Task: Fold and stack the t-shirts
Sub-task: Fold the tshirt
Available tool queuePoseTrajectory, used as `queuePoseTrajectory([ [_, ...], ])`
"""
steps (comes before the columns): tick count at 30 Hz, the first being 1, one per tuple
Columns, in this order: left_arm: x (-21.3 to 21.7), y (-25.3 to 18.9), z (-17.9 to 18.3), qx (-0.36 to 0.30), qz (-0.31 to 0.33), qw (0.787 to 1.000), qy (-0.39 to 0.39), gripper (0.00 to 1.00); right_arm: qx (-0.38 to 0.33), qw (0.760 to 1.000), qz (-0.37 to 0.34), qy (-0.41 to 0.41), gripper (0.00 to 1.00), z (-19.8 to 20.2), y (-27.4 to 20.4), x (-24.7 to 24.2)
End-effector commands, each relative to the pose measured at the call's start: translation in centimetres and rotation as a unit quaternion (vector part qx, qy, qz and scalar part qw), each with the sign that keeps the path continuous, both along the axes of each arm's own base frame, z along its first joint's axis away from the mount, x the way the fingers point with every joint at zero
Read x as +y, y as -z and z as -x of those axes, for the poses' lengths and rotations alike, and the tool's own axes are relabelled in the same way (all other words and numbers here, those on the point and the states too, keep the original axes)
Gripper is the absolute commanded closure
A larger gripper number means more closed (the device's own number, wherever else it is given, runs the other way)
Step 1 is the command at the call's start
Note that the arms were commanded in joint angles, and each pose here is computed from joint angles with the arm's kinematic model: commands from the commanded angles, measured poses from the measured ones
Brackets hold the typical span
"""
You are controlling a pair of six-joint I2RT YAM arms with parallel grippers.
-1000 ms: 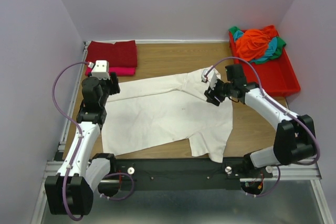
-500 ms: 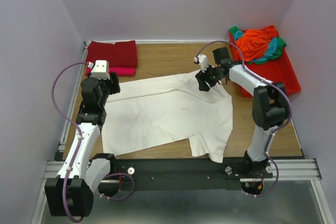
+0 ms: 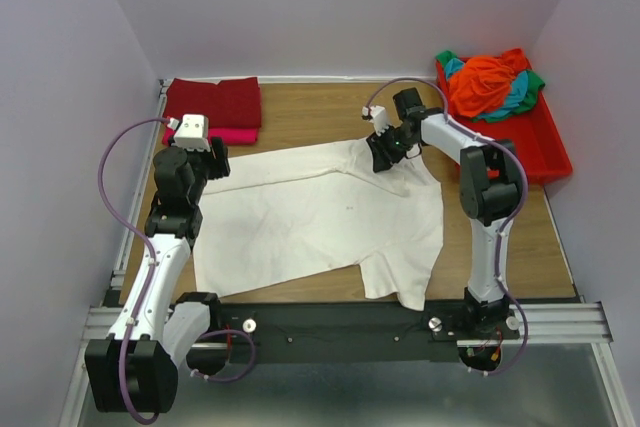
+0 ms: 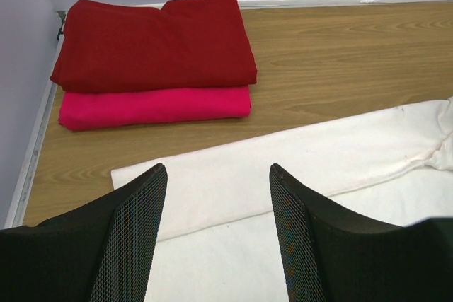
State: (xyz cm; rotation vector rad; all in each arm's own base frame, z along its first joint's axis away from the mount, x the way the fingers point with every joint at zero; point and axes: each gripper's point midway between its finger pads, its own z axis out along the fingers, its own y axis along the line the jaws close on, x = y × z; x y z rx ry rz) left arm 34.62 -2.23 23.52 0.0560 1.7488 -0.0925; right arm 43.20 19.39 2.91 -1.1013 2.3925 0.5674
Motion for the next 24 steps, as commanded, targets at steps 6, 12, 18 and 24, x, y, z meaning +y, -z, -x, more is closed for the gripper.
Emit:
queuePoseTrajectory([
  [6, -0.7, -0.3, 0.0, -0.01, -0.001, 1.0, 0.017, 0.32, 0.03, 0.999, -0.021, -0.014, 0.69, 1.9, -0.8, 0.8],
  [12, -0.8, -0.2, -0.1, -0.008, 0.001, 1.0, 0.021, 0.33, 0.028, 0.999, -0.033, -0.023, 0.87, 2.7, -2.0, 1.3],
  [18, -0.8, -0.1, -0.1, -0.007, 0.001, 1.0, 0.021, 0.32, 0.022, 0.997, -0.038, -0.057, 0.98, 4.4, -3.0, 2.7],
  [24, -0.8, 0.1, -0.2, -0.004, 0.001, 1.0, 0.021, 0.32, 0.017, 0.989, -0.028, -0.143, 0.99, 8.6, -3.2, 6.1],
])
